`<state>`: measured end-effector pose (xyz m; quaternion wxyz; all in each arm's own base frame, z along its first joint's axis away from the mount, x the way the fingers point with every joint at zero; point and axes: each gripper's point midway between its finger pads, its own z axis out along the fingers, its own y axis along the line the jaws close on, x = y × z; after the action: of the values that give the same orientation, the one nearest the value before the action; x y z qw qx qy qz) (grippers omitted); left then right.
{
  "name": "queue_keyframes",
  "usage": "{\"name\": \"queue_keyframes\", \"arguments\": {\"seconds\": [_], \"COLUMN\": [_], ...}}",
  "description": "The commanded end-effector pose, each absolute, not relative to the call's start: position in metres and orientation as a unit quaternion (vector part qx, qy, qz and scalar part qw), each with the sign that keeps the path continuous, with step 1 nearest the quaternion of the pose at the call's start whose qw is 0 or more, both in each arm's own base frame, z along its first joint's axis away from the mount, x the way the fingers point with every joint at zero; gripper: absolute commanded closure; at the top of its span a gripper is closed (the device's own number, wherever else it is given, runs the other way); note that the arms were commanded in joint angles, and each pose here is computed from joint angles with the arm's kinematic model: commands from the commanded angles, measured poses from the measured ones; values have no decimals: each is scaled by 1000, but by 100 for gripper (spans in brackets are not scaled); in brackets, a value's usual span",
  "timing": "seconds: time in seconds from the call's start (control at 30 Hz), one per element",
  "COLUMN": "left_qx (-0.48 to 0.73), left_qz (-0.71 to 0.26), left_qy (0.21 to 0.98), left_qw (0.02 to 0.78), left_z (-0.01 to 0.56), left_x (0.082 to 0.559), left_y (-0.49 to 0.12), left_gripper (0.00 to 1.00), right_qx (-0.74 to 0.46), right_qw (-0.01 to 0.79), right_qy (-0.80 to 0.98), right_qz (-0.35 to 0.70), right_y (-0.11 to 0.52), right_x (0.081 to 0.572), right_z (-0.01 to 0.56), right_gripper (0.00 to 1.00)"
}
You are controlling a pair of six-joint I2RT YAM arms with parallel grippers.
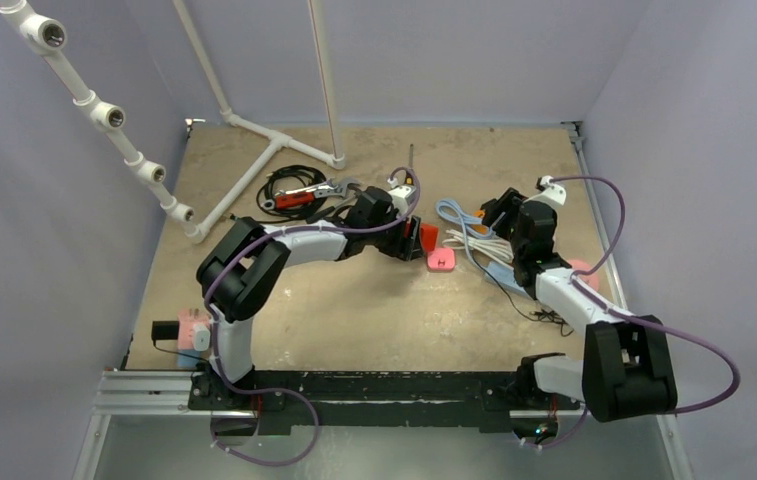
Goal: Pull the plug off the socket
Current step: Place the plug at the center of the board.
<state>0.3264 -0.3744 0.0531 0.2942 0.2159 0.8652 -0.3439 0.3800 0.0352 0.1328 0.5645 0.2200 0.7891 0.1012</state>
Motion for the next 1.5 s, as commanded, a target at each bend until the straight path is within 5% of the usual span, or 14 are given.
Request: {"name": "queue_keyframes", "arguments": {"seconds": [0.0, 0.17, 0.23, 0.37, 0.63, 0.83, 1.17, 1.47], "left_qx": [209, 214, 217, 224, 187, 106, -207, -350], "left_qz": [-343, -348, -354, -345, -345, -189, 54, 82], "left_qy": [864, 860, 855, 846, 811, 796, 797, 804], "left_qw": [303, 304, 312, 340, 433, 565, 565, 473], "left_z": [55, 62, 71, 95, 174, 239, 230, 165], "left_x": [336, 335, 335, 340, 354, 381, 319, 283], "left_y": [-381, -383, -384, -379, -336, -232, -38, 68], "left_gripper": [83, 34, 23, 3, 1, 1, 1, 1], "right_qx": [215, 208, 209, 220, 162, -10, -54, -43], "right_qw": [587, 605, 612, 626, 681, 700, 686, 689], "right_qy": [770, 756, 751, 738, 696, 651, 657, 659], "right_qz": [130, 135, 133, 126, 162, 293, 308, 300], "right_y": [41, 40, 39, 32, 43, 112, 160, 155], "right_x": [387, 381, 379, 373, 354, 325, 321, 321], "right_z": [150, 162, 167, 178, 218, 244, 246, 247], "right_gripper": [27, 11, 2, 1, 1, 1, 1, 1]}}
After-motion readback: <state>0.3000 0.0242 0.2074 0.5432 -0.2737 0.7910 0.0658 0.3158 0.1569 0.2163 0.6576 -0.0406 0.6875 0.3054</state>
